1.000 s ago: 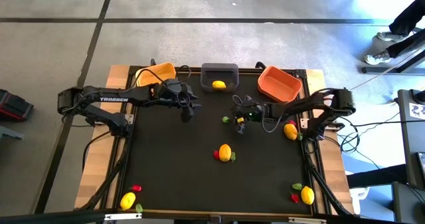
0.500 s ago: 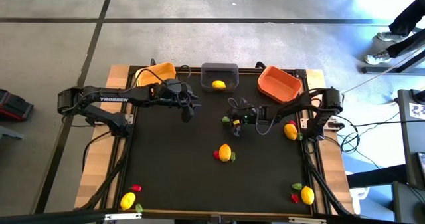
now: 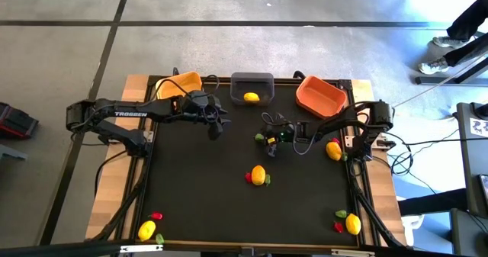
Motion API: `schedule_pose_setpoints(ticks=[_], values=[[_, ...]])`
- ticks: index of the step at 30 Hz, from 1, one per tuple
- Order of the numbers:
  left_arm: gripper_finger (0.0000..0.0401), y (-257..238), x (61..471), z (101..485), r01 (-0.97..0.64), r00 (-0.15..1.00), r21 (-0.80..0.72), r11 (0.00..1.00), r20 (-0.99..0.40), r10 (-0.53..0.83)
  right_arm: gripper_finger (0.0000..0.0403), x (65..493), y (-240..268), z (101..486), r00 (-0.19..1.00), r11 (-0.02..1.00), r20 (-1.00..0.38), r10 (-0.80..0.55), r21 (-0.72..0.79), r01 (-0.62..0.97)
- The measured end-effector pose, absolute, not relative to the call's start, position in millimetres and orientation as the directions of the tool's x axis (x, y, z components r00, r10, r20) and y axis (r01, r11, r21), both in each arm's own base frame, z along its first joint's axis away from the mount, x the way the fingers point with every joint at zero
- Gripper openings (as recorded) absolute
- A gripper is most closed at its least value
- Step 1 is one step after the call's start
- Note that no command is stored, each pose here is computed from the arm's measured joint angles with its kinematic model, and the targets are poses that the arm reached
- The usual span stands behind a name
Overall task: Sort produce into baskets
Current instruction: Put the green chili pepper into the orange bin
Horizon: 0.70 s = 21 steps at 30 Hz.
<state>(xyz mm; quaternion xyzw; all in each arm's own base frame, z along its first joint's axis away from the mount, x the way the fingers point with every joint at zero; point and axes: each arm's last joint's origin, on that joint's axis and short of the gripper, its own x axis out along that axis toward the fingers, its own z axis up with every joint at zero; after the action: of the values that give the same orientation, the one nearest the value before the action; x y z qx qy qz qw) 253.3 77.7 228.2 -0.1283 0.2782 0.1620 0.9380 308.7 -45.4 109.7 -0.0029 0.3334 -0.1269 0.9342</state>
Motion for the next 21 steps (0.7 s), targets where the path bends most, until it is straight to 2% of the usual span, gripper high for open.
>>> schedule_pose_setpoints(ticks=[8,21], values=[[0.0203,77.6,253.3,228.2,-0.375,0.793,-0.151,0.915,-0.564,0.232,0.0102,308.2,-45.4,109.2,0.741,0.968,-0.628,-0.239,-0.091,0.235],[0.0203,77.7,253.2,228.0,-0.376,0.792,-0.150,0.915,-0.565,0.232,0.0048,310.5,-44.8,100.7,0.740,0.971,-0.634,-0.226,-0.082,0.226]])
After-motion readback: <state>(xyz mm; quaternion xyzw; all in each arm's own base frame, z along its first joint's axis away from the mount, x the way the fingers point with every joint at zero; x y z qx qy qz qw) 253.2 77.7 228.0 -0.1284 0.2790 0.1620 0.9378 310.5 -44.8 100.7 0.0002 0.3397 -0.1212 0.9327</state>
